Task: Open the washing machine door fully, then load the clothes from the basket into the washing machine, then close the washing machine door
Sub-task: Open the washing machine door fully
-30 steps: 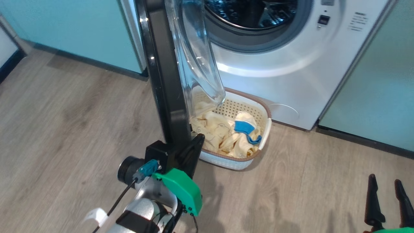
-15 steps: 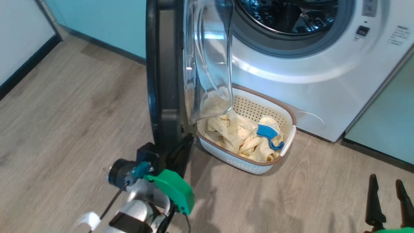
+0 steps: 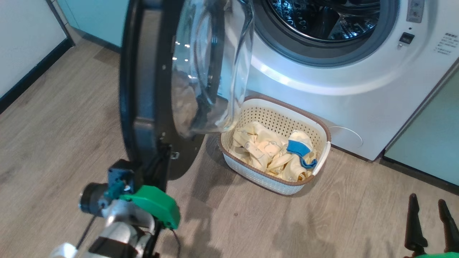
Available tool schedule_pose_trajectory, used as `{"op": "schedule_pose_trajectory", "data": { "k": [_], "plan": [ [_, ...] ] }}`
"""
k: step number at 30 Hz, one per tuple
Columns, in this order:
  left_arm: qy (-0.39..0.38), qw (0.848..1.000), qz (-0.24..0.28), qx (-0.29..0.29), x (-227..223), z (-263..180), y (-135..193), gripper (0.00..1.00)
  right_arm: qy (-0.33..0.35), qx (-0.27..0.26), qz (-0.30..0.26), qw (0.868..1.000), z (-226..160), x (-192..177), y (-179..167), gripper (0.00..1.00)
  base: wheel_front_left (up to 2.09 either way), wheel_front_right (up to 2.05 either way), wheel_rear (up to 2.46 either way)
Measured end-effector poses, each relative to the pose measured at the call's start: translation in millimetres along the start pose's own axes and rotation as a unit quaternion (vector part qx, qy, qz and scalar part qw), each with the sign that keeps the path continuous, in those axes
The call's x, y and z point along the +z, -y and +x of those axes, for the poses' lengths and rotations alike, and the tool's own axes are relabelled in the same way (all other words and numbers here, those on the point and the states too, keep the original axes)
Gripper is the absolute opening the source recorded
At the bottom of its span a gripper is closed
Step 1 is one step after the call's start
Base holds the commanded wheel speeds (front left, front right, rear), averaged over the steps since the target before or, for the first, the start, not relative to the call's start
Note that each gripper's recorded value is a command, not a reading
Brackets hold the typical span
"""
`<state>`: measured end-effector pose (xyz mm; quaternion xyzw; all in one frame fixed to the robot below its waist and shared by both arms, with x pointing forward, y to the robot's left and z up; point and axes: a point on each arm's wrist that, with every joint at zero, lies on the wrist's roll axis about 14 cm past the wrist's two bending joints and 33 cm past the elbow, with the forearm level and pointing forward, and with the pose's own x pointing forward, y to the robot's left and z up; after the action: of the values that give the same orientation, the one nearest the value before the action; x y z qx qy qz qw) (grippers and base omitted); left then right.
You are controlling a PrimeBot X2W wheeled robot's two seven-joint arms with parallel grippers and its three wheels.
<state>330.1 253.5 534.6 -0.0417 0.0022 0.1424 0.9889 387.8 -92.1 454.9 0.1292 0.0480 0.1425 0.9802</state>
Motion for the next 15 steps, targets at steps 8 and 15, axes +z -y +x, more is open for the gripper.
{"op": "schedule_pose_trajectory", "data": {
  "k": [8,15],
  "plan": [
    [0.007,1.0,0.016,0.019,1.9,2.7,-22.3,0.0,0.004,-0.009,-0.006,1.0,-3.1,2.8,6.3,1.0,0.0,0.0,0.0],
    [0.013,0.999,0.024,0.039,-0.2,4.9,-40.2,0.0,0.004,-0.012,-0.006,1.0,-4.1,2.8,7.8,1.0,0.0,0.0,0.0]
  ]
}}
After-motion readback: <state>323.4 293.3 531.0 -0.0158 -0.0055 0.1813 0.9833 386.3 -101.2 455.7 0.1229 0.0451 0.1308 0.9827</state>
